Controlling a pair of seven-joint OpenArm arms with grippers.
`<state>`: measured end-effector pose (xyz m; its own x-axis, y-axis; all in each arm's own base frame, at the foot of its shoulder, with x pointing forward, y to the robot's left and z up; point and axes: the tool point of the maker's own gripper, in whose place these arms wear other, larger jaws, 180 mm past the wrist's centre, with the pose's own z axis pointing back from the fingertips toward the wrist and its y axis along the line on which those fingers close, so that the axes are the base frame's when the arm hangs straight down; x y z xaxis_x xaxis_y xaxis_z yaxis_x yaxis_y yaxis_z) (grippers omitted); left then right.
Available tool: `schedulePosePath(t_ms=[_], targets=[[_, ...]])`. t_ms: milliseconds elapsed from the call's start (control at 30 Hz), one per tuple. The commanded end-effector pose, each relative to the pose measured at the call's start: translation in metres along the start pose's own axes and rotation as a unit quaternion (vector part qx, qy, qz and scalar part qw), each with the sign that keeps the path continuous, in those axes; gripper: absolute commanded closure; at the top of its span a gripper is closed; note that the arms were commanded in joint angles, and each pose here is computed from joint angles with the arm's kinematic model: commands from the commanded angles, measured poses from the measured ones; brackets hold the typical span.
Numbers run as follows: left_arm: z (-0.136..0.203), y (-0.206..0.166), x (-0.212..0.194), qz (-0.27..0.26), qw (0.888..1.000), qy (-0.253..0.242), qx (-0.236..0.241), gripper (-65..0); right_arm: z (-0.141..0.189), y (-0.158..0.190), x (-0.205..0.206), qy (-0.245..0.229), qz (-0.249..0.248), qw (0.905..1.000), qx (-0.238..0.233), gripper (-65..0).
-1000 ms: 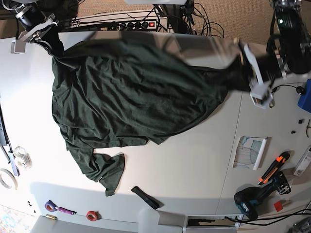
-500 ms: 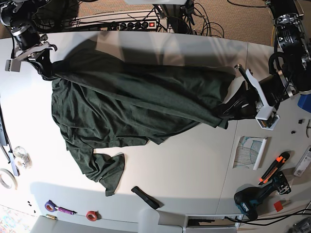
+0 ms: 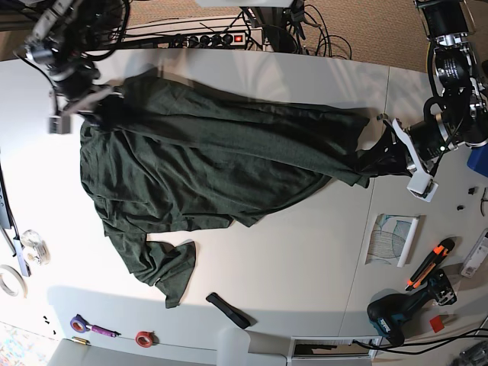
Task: Layout the t-shirt on the table in an organized manner, then fold the t-shirt properly
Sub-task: 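Lower the stretched shirt onto the table with both grippers, then regrasp the shirt edges with both grippers and pull them apart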
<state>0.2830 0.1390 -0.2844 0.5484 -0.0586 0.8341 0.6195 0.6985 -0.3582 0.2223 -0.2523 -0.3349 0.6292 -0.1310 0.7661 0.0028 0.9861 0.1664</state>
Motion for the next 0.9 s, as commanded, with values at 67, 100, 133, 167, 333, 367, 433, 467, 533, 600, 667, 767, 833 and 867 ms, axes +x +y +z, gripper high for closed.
schedulePosePath(t_ms=[67, 100, 133, 167, 333, 367, 433, 467, 533, 600, 667, 767, 833, 867], targets=[[0.004, -0.002, 0.016, -0.015, 1.0, -0.023, -0.006, 0.0, -0.009, 0.0, 0.024, -0.024, 0.023, 0.9994, -0.011, 0.0], [0.004, -0.002, 0.016, -0.015, 1.0, -0.023, -0.006, 0.0, -0.012, -0.001, 0.032, -0.029, 0.029, 0.999, -0.015, 0.0], [0.004, -0.002, 0.015, -0.015, 1.0, -0.021, -0.006, 0.0, -0.013, -0.002, 0.04, -0.036, 0.035, 0.9986, -0.017, 0.0], [0.004, -0.002, 0.014, -0.015, 1.0, -0.018, -0.005, 0.0, -0.014, -0.005, 0.048, -0.04, 0.041, 0.9981, -0.02, 0.0], [0.004, -0.002, -0.005, -0.015, 0.999, 0.034, -0.005, 0.0, -0.013, -0.024, 0.059, -0.023, 0.066, 0.9958, -0.059, 0.0], [0.004, -0.001, -0.009, -0.015, 0.999, 0.046, -0.005, 0.0, -0.012, -0.026, 0.057, -0.02, 0.067, 0.9956, -0.063, 0.0], [0.005, -0.002, -0.016, -0.012, 0.998, 0.061, -0.005, 0.0, -0.012, -0.026, 0.054, -0.014, 0.067, 0.9956, -0.064, 0.0], [0.006, -0.002, -0.019, -0.01, 0.998, 0.063, -0.005, 0.0, -0.012, -0.027, 0.052, -0.01, 0.067, 0.9956, -0.064, 0.0], [0.006, -0.003, -0.023, -0.006, 0.998, 0.067, -0.006, 0.0, -0.012, -0.027, 0.048, -0.002, 0.067, 0.9957, -0.065, 0.0], [0.007, -0.005, -0.029, -0.001, 0.997, 0.072, -0.007, 0.0, -0.011, -0.028, 0.044, 0.007, 0.066, 0.9956, -0.065, 0.0], [0.008, -0.006, -0.032, 0.003, 0.997, 0.075, -0.007, 0.0, -0.01, -0.028, 0.04, 0.014, 0.066, 0.9956, -0.065, -2.1], [0.007, -0.006, -0.029, 0.002, 0.998, 0.067, -0.007, -11.7, -0.009, -0.029, 0.036, 0.019, 0.066, 0.9955, -0.066, -26.9], [0.006, -0.005, -0.02, 0.002, 0.999, 0.042, -0.007, -26.8, -0.009, -0.029, 0.036, 0.018, 0.066, 0.9954, -0.066, -29.3], [0.006, -0.005, -0.015, 0.001, 1.0, 0.029, -0.007, -30.9, -0.009, -0.03, 0.037, 0.019, 0.067, 0.9953, -0.067, -29.3]])
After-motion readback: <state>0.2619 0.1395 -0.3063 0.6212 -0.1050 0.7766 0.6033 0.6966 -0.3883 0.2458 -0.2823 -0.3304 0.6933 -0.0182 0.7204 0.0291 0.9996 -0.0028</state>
